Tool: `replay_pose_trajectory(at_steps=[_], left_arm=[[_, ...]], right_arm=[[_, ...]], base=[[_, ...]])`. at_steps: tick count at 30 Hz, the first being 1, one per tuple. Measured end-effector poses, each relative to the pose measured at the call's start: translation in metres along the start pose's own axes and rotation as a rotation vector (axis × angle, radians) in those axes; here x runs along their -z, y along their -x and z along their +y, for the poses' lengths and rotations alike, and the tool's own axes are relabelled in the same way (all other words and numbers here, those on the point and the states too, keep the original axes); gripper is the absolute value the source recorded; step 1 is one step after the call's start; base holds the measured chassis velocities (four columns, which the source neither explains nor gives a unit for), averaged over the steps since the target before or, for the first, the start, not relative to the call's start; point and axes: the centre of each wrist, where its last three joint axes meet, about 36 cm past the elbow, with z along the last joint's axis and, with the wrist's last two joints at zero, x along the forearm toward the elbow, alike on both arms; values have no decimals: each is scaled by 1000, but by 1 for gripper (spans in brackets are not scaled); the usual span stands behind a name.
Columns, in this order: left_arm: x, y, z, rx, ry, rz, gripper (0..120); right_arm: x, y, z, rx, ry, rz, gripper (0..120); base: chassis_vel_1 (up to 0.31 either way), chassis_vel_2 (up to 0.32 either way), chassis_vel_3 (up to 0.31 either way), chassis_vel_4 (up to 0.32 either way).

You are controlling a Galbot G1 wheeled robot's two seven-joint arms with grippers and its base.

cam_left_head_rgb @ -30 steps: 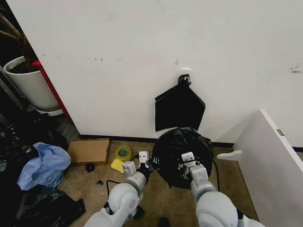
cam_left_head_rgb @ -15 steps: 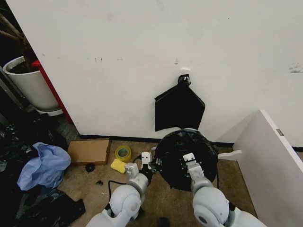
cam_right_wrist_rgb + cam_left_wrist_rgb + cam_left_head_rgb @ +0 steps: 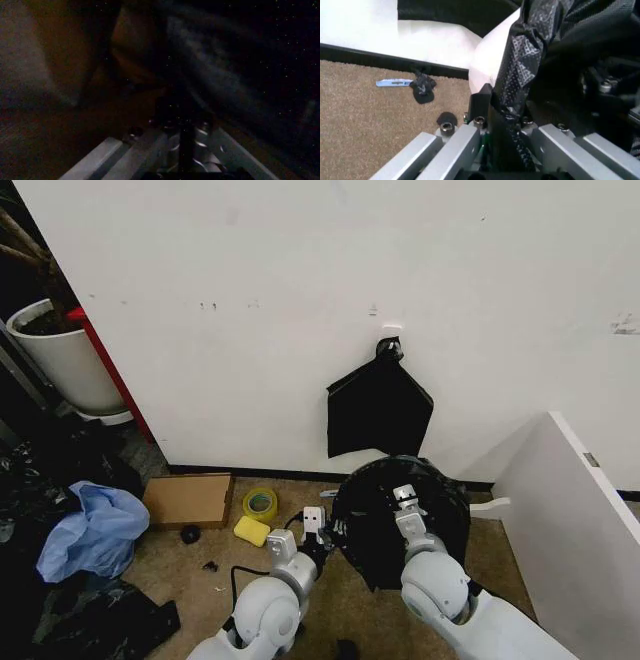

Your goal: Place the garbage bag over the trash bin.

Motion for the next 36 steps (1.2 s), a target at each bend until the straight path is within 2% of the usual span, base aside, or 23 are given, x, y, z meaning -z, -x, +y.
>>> replay_pose_trajectory(at_steps=[4, 7, 10, 13, 20, 25, 31, 36], left_arm=[[1, 0, 0, -6, -15, 4, 1], [2, 3, 0, -6, -21, 4, 1], [2, 6, 2, -2, -22, 7, 1], [0, 6, 1, -6, -27, 12, 1], [-1, 4, -1, -14, -46, 33, 1], [1, 0, -3, -24, -55, 37, 1], [1, 0, -3, -22, -55, 39, 1], [2, 8, 3, -5, -52, 24, 1]], right_arm=[[-11, 7, 3, -30, -27, -63, 0], [-17, -5, -1, 12, -31, -138, 0], [-11, -30, 0, 100, 13, -117, 0], [-10, -32, 5, 122, 19, -104, 0], [-21, 17, 15, 31, -54, -127, 0], [-30, 51, 19, -18, -108, -79, 0], [-30, 65, 18, -43, -119, -48, 0], [-21, 37, 11, 7, -59, -76, 0]], base=[[0, 0, 0, 0], [0, 0, 0, 0], [0, 0, 0, 0], [0, 0, 0, 0], [0, 0, 0, 0], [0, 0, 0, 0], [0, 0, 0, 0], [0, 0, 0, 0]])
